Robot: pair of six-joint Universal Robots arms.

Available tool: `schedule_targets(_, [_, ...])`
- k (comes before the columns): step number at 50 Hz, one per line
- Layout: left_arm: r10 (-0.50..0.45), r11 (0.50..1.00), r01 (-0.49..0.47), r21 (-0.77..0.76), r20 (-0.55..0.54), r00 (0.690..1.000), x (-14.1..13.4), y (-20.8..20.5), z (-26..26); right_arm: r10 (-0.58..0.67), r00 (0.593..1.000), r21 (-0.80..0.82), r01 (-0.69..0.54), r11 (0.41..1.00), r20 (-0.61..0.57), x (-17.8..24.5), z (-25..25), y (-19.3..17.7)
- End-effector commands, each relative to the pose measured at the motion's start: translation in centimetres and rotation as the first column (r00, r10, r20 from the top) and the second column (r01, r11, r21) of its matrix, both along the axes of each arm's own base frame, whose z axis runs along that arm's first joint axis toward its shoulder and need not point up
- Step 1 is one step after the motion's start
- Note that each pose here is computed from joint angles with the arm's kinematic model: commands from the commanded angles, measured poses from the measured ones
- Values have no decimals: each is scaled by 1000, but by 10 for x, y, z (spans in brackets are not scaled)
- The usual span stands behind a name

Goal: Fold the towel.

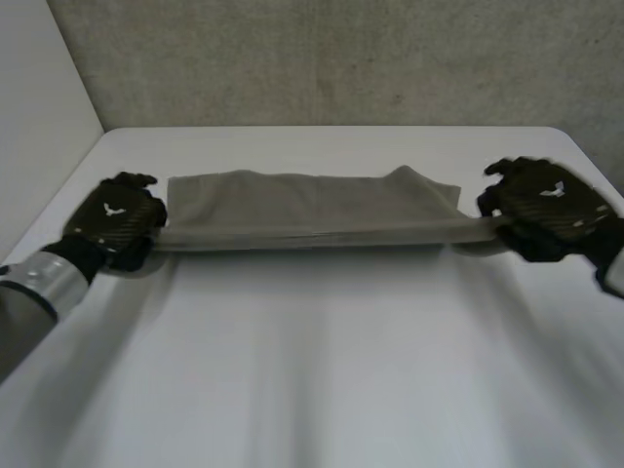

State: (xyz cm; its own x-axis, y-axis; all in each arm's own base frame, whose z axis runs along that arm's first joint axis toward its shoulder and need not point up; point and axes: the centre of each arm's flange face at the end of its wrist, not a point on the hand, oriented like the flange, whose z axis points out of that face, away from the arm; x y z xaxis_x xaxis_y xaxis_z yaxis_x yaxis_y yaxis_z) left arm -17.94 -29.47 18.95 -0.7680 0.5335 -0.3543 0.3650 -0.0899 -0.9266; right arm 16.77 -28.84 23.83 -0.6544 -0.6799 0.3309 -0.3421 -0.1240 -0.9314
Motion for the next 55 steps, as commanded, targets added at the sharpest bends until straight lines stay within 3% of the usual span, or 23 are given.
schedule_targets(1, [-56, 998, 55, -23, -43, 997, 4, 15, 37, 7, 1000, -70, -5, 998, 26, -16, 42, 2])
schedule_targets(6, [-67, 997, 65, -48, -53, 996, 1, 4, 46, 5, 999, -36, -4, 999, 34, -14, 33, -13])
schedule_targets(8, [-58, 998, 58, -11, -51, 997, -1, -18, 30, -7, 1000, 12, 6, 1000, 19, -4, 15, -33])
schedule_targets(16, [-12, 1000, 12, 21, -29, 1000, -13, -67, 1, -23, 996, -7, 22, 1000, -81, 26, -12, -63])
schedule_targets(27, [-11, 1000, 11, -2, -21, 1000, -22, -116, -28, -46, 993, -9, 45, 999, -111, 47, -47, -102])
schedule_targets(37, [-55, 998, 54, -33, -23, 998, -44, -143, -51, -91, 990, -91, 81, 993, -112, 56, -72, -136])
schedule_targets(55, [-21, 998, 20, -62, -19, 1000, -51, -166, -73, -113, 990, -164, 99, 981, -78, 61, -101, -179])
